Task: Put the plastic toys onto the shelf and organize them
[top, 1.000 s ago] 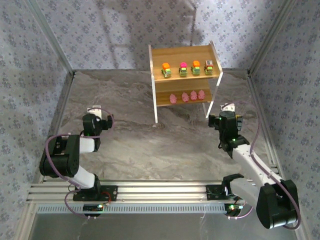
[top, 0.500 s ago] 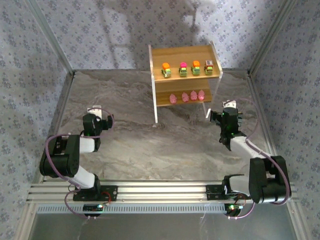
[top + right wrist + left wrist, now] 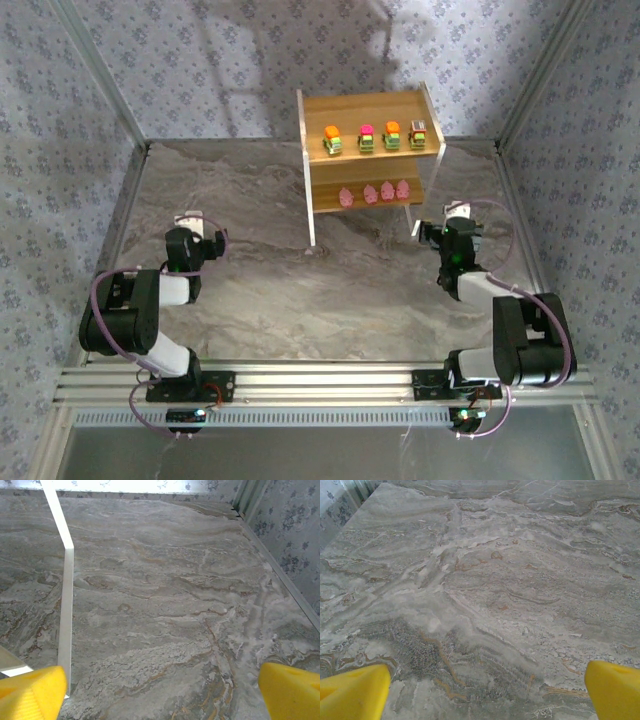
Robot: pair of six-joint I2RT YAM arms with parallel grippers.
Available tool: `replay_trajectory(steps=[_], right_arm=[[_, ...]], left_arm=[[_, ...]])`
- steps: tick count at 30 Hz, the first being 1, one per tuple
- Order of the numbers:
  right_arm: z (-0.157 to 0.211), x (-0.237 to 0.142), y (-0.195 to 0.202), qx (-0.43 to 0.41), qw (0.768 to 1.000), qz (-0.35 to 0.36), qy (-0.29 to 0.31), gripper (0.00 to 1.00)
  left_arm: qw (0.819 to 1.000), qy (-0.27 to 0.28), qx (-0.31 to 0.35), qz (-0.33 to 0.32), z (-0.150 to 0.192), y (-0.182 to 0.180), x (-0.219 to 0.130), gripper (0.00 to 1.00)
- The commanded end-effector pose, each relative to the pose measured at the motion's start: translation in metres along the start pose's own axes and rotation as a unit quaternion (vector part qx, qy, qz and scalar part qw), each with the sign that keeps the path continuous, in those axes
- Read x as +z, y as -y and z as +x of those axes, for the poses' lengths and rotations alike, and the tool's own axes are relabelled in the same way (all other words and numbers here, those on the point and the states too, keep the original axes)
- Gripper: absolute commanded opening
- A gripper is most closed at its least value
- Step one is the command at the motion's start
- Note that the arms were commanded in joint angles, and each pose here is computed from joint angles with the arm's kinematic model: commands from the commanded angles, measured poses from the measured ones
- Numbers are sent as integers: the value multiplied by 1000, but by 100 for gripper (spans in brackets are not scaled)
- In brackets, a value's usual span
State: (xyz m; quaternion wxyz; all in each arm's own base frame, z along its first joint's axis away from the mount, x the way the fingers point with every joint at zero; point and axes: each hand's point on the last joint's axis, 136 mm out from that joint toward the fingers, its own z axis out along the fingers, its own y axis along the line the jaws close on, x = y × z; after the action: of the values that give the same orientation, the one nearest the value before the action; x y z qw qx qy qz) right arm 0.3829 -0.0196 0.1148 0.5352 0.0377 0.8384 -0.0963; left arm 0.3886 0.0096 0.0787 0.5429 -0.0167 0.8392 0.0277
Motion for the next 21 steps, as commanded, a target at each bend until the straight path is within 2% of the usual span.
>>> replay_trajectory(steps=[1,10,15,21], right_arm=[[0,6,-7,-25,999,-16,19,99],[11,13,-15,-36,999,-36,6,99],[14,22,-14,-17,998,-57,-16,97],[17,21,-12,1,997,-77,-8,97]], left_arm=[[1000,17,-8,6,-13,0,4,100],[1000,16,-8,7,-13,0,4,100],[1000,16,-8,7,-13,0,4,100],[1000,16,-9,8,-13,0,4,100]])
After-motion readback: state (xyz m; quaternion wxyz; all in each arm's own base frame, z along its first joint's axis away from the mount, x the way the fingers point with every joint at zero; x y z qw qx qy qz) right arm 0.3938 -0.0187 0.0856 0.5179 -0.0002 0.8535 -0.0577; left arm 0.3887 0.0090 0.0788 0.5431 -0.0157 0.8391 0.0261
